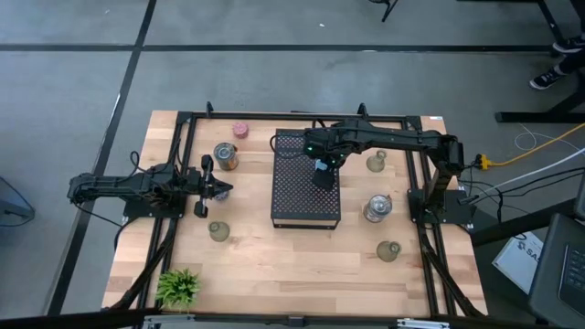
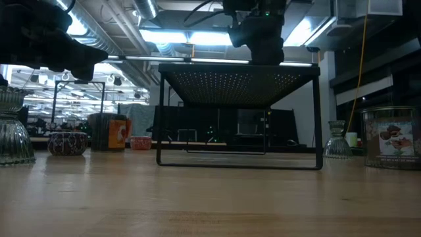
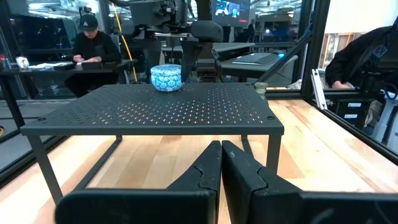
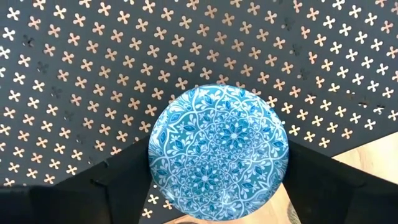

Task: Pick & Place candle stick holders
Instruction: Put the patterned blue scented candle on the shelf, then put the top glass candle holder on the shelf

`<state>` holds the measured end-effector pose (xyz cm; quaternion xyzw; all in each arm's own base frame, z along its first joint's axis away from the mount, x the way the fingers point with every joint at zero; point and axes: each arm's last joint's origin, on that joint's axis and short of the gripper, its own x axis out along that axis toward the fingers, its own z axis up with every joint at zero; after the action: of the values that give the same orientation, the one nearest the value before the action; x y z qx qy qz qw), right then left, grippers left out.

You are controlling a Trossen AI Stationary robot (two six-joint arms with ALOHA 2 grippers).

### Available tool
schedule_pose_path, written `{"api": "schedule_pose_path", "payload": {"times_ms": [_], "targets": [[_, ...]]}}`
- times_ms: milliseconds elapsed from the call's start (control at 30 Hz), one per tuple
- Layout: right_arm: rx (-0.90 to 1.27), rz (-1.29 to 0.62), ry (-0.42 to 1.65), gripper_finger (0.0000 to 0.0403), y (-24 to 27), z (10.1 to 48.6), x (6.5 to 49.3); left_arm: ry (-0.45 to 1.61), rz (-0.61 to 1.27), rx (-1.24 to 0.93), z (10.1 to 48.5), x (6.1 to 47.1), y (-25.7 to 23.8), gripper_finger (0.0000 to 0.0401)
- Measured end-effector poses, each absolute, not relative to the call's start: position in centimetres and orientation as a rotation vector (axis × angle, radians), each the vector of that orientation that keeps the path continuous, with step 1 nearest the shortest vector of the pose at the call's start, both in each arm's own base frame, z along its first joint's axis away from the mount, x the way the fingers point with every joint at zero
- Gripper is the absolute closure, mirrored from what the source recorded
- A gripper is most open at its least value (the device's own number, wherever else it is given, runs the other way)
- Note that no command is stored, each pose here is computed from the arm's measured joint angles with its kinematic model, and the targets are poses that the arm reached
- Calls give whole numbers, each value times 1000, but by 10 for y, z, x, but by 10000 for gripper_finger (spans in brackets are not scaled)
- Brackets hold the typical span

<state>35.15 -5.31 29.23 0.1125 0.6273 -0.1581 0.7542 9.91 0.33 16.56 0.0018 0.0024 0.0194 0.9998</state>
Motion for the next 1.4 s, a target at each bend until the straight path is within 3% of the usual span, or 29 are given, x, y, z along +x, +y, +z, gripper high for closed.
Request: {"api": "schedule_pose_path", "payload": {"times_ms": [567, 867, 1067, 1400], "targets": [[254, -339, 1376, 80, -52, 292, 351, 5, 39, 4, 166, 99, 3, 395], [248, -351, 1374, 24, -53, 292, 351, 5, 39, 4, 166, 99, 3, 395], [247, -353, 1364, 14, -53, 293, 351, 5, 39, 4, 166, 99, 3, 395], [234, -333, 1231, 14, -50, 334, 326, 5, 39, 4, 166, 99, 3, 395]]}}
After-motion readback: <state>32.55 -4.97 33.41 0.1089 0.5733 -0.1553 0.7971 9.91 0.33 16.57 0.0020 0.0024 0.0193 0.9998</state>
